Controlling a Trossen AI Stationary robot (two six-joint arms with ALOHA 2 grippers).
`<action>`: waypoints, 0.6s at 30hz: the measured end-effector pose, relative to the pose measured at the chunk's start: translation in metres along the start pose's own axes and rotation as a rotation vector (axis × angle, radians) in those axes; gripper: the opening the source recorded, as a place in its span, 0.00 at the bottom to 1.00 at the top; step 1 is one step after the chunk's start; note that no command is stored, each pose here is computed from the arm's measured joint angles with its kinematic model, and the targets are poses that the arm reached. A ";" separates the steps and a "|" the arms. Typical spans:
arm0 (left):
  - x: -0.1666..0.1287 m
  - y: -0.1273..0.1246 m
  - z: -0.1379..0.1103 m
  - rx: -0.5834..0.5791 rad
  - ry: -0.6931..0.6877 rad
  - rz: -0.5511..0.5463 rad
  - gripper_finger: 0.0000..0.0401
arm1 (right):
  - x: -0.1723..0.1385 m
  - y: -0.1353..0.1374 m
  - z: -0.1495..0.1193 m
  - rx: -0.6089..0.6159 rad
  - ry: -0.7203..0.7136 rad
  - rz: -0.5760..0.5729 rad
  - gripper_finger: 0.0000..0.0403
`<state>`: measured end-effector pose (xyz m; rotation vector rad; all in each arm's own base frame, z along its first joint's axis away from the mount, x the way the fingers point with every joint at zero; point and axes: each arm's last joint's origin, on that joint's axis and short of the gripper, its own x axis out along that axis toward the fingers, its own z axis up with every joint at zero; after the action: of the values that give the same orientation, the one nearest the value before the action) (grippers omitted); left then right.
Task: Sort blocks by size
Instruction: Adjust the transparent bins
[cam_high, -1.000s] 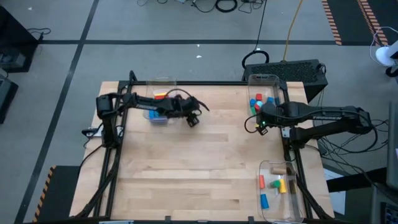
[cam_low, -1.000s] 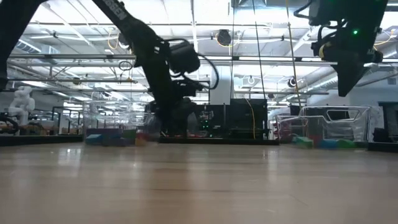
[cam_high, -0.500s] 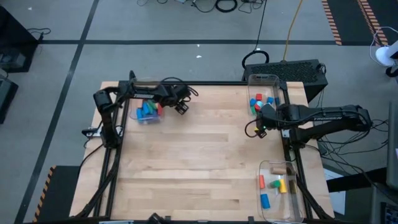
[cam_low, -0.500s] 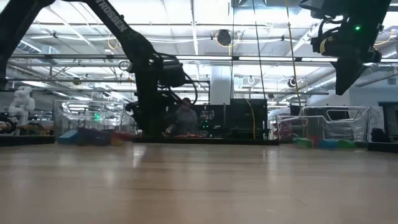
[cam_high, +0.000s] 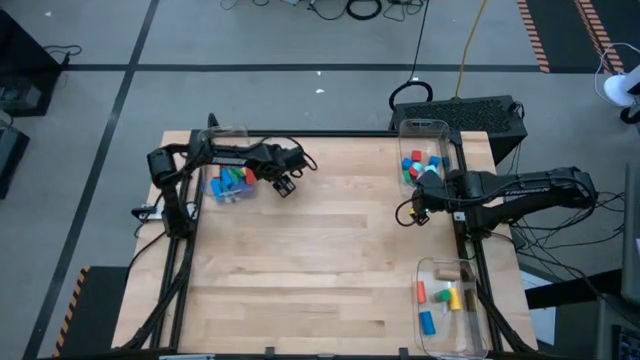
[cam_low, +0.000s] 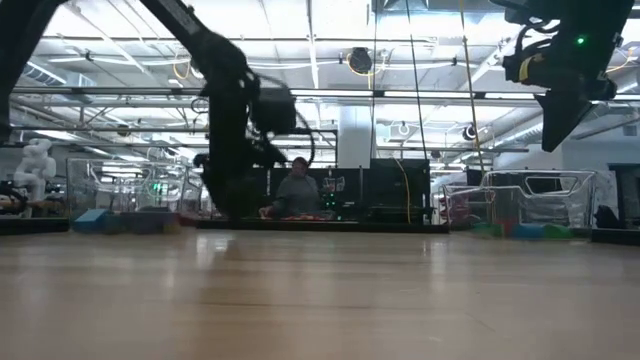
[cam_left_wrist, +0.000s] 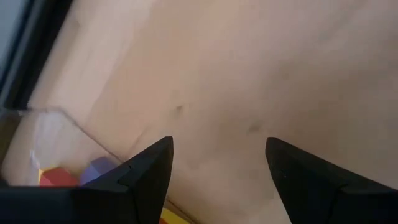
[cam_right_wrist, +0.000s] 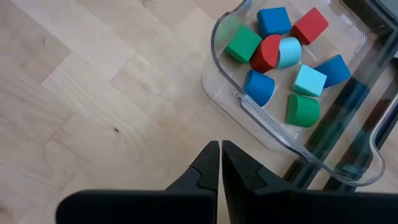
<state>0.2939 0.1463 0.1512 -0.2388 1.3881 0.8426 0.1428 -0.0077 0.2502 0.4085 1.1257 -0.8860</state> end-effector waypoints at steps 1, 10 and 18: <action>-0.007 -0.003 0.000 0.007 -0.025 -0.009 0.64 | 0.000 0.000 0.000 0.001 -0.003 0.000 0.00; -0.085 -0.056 -0.031 0.088 -0.238 -0.140 0.64 | -0.001 0.000 -0.001 -0.012 -0.022 -0.014 0.00; -0.118 -0.131 -0.093 0.207 -0.360 -0.176 0.64 | 0.001 0.004 -0.007 -0.021 -0.074 -0.044 0.00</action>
<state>0.3129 -0.0462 0.1988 -0.0446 1.0873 0.5583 0.1416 -0.0010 0.2456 0.3322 1.0787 -0.9203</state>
